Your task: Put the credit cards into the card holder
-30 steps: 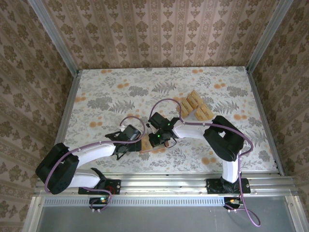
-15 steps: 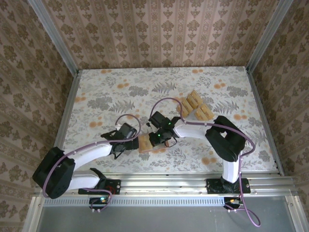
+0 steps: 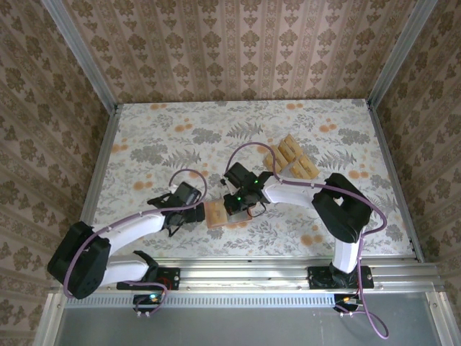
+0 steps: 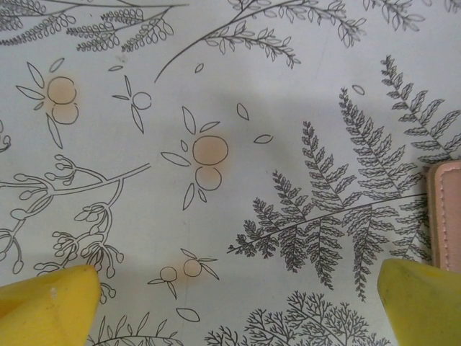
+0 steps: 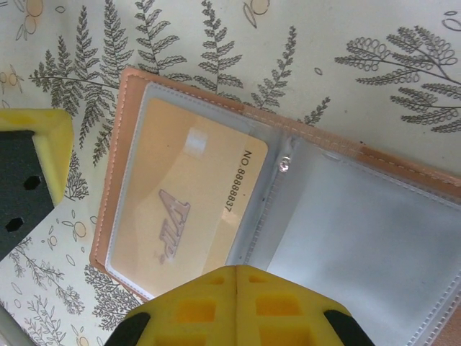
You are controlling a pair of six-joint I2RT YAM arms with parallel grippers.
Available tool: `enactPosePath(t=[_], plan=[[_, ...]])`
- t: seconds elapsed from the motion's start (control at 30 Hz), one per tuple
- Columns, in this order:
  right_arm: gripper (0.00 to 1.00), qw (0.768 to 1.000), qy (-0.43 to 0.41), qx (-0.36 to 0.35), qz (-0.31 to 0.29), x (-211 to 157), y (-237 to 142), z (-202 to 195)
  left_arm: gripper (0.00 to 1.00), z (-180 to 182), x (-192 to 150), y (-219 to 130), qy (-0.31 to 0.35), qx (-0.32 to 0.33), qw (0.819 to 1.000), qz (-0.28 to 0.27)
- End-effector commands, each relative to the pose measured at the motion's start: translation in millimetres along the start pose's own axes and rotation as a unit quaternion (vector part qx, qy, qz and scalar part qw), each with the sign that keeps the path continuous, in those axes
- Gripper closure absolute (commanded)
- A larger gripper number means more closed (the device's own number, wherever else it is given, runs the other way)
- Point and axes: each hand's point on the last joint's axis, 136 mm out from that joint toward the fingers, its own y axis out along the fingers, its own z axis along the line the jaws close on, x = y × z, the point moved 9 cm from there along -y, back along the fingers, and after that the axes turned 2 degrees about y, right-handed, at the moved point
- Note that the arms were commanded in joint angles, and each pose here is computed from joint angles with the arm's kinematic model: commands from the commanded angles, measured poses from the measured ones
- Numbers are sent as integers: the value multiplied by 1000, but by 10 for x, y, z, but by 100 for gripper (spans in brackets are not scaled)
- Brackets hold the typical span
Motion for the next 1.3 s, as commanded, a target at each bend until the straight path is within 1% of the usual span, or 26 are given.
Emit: enactPosePath(t=[0.0, 0.23, 0.37, 0.6, 0.83, 1.27], plan=[[97, 1000, 12, -11, -15, 6, -179, -119, 0, -28, 38, 3, 12, -6, 1000, -1], [69, 999, 39, -14, -28, 22, -371, -370, 0, -138, 209, -118, 23, -21, 999, -21], [60, 999, 44, -4, -30, 59, -405, -400, 0, -212, 262, -151, 30, -30, 999, -29], [58, 999, 46, 16, -17, 163, -299, -358, 0, -308, 334, -185, 45, -34, 998, -41], [56, 998, 51, 19, -5, 168, -183, -367, 0, -366, 348, -215, 55, -38, 996, -52], [56, 998, 55, 20, 4, 140, -77, -369, 0, -430, 288, -223, 64, -44, 995, -56]])
